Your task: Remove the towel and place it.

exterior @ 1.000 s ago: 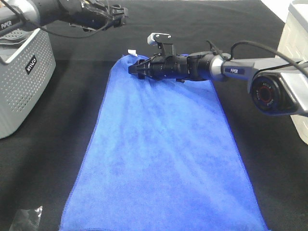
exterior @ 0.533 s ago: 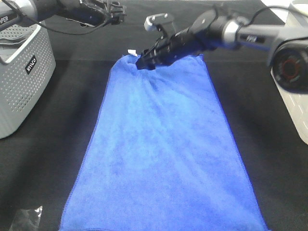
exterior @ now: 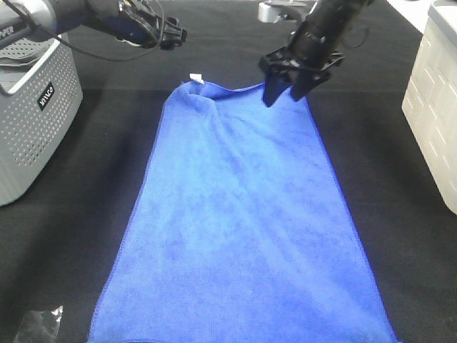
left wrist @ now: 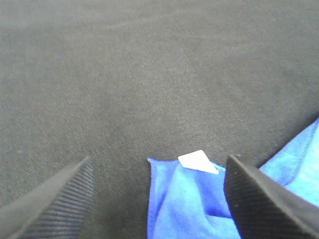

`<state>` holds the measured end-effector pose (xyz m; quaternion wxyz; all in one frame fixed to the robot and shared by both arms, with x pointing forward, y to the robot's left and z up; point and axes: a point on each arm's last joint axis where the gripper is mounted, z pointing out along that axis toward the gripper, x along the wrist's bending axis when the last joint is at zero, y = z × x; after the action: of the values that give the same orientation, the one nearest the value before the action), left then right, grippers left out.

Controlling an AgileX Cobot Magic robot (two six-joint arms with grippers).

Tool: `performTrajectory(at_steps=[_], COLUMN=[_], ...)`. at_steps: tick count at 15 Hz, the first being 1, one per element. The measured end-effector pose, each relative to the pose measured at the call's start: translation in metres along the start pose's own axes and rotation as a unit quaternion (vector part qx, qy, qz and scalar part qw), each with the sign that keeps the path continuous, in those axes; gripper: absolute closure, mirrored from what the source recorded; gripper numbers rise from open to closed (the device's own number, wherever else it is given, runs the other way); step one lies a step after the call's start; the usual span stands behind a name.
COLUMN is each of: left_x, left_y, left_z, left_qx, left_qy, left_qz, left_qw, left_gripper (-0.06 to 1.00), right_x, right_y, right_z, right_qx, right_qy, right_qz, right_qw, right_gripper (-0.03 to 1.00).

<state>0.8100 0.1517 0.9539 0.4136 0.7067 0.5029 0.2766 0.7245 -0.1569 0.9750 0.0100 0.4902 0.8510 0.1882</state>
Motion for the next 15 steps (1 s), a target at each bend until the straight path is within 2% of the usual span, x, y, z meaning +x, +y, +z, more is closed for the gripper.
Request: performTrajectory(at_steps=[3,5,6,9,11,15], left_x=[0.000,0.001,0.002,0.002,0.005,-0.002], left_y=[-0.018,-0.029,-0.034,-0.038,-0.038,-0.077], left_z=[0.014,0.022,0.025,0.029,0.034,0.060], left_qx=[0.012,0.011,0.016,0.015,-0.023,-0.028], left_qy=[-0.002,0.000,0.000,0.002,0.016,0.024], left_qz=[-0.015,-0.022,-0.022,-0.021,-0.021,-0.017], left_qw=[1.000,1.000,1.000,1.000,0.999,0.999], left_gripper=[0.27,0.27,0.27,0.27,0.27,0.27], right_x=[-0.005,-0.015,-0.023,-0.056,-0.071,-0.072], right_y=[-0.001,-0.003,-0.001,0.010,0.010,0.010], right_z=[-0.037,-0.045,-0.043,-0.031,-0.026,-0.022], right_qx=[-0.014,-0.016,-0.031,-0.123,-0.147,-0.148], right_qy=[-0.028,-0.050,-0.069,-0.113,-0.125,-0.114], right_qz=[0.017,0.015,0.011,0.016,0.025,0.023], right_qw=[0.999,0.999,0.997,0.986,0.981,0.982], right_gripper=[0.33,0.33,0.33,0.34,0.35,0.36])
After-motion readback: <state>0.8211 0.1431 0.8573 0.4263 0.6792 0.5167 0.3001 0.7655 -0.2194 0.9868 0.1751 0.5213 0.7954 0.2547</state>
